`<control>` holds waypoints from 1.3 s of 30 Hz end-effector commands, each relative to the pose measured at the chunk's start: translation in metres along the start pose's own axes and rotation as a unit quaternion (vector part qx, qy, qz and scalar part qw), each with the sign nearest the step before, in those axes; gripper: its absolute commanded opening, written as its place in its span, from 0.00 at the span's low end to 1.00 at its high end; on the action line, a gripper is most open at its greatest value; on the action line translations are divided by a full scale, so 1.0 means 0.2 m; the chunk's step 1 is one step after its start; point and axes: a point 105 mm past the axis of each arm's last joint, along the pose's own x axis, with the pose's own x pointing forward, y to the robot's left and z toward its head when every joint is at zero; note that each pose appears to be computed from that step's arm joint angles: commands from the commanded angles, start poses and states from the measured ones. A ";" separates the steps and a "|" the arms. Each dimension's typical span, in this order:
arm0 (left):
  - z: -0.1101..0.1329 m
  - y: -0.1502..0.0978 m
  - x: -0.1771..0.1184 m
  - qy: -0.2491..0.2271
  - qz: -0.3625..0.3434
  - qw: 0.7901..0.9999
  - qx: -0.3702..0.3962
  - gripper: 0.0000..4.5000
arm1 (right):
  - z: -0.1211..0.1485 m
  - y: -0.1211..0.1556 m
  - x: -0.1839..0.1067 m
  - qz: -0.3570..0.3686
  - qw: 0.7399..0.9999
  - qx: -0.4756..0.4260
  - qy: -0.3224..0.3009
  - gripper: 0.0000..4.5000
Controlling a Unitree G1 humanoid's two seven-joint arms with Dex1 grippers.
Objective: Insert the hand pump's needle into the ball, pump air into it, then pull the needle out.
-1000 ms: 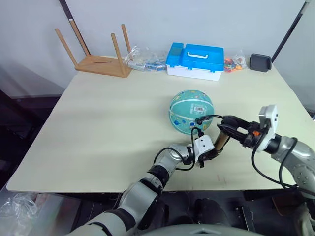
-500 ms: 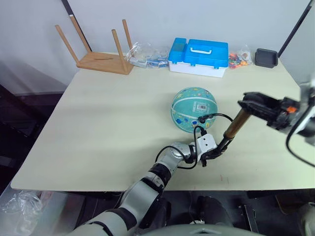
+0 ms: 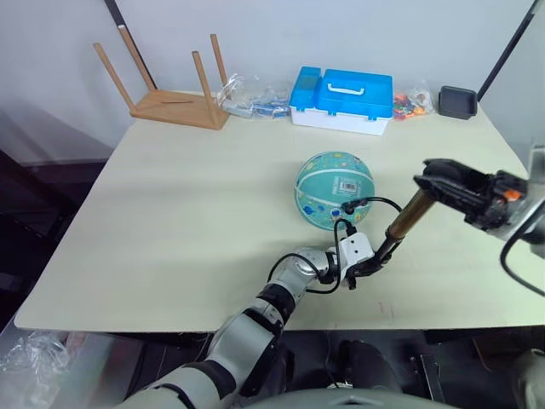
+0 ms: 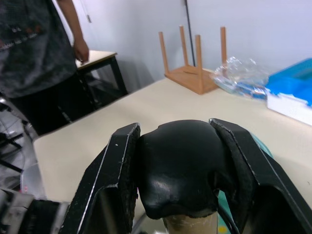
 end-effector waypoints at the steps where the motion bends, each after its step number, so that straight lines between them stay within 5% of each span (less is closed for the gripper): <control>1: -0.15 -0.06 -0.02 0.045 -0.008 0.998 -0.039 0.24 | -0.33 -0.08 -0.01 -0.027 0.995 0.041 0.082 0.39; 6: -0.15 -0.05 -0.03 0.046 -0.005 0.998 -0.040 0.24 | -0.61 -0.10 0.01 -0.038 0.989 0.073 0.123 0.39; 11: -0.15 -0.04 -0.03 0.046 -0.002 0.998 -0.041 0.24 | -0.71 -0.12 0.03 -0.042 0.987 0.077 0.133 0.39; 18: -0.15 -0.03 -0.04 0.049 -0.002 0.998 -0.042 0.24 | -0.36 -0.11 0.08 -0.018 0.998 0.017 0.050 0.39; 28: -0.15 -0.02 -0.04 0.050 -0.002 0.998 -0.043 0.24 | 0.34 0.05 -0.01 0.028 0.996 -0.058 -0.067 0.39; 34: -0.14 -0.02 -0.04 0.048 -0.001 0.998 -0.040 0.24 | 0.46 0.09 -0.06 0.027 0.995 -0.055 -0.080 0.39; 39: -0.14 -0.02 -0.03 0.046 -0.001 0.998 -0.041 0.24 | 0.18 0.01 -0.03 -0.006 1.000 -0.003 -0.026 0.39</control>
